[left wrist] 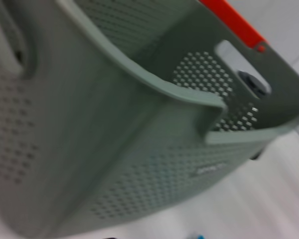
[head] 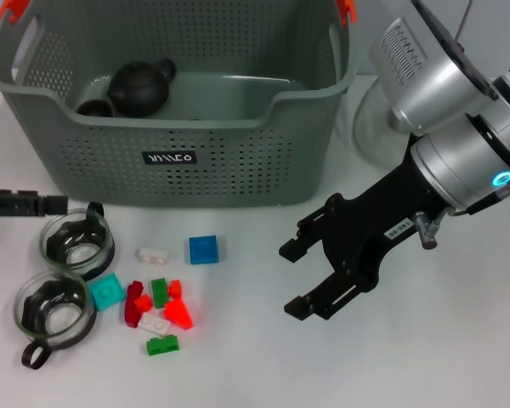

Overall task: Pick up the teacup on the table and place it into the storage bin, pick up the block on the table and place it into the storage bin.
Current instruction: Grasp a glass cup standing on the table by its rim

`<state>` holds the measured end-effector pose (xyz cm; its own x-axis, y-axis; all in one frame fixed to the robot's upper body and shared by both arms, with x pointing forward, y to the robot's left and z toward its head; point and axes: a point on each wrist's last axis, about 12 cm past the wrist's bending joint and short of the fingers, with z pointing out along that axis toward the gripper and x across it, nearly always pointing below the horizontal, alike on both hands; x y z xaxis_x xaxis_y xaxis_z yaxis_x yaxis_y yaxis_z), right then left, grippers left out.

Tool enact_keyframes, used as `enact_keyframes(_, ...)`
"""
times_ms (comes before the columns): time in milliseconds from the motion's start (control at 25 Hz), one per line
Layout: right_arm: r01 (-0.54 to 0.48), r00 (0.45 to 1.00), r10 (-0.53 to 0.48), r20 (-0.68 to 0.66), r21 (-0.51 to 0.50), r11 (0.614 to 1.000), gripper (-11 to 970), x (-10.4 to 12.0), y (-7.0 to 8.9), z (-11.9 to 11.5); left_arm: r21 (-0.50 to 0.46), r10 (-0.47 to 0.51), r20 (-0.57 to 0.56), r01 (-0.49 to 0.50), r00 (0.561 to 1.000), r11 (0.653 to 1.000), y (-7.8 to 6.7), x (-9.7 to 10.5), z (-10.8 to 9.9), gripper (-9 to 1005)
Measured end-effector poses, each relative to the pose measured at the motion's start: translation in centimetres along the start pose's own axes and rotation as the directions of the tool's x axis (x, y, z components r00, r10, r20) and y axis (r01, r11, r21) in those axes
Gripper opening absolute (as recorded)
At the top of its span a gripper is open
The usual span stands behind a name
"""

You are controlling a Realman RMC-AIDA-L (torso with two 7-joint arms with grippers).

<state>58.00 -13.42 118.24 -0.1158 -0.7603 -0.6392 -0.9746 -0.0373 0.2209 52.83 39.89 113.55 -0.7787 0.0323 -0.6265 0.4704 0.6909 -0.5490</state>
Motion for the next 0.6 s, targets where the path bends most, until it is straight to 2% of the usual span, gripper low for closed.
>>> enact_keyframes(280,-0.002,1.000,0.002,0.001,0.026,1.000,824,0.0,-0.6,-0.3,-0.119,-0.079,-0.036,0.074,0.996,0.990,0.7,-1.1,-1.2,937)
enact_keyframes(600,-0.006,1.000,0.007,-0.018,0.062,0.998,825,0.0,-1.2,0.2,-0.203,-0.164,-0.098,0.141,0.982,0.969,0.8,-2.1,-1.0,937)
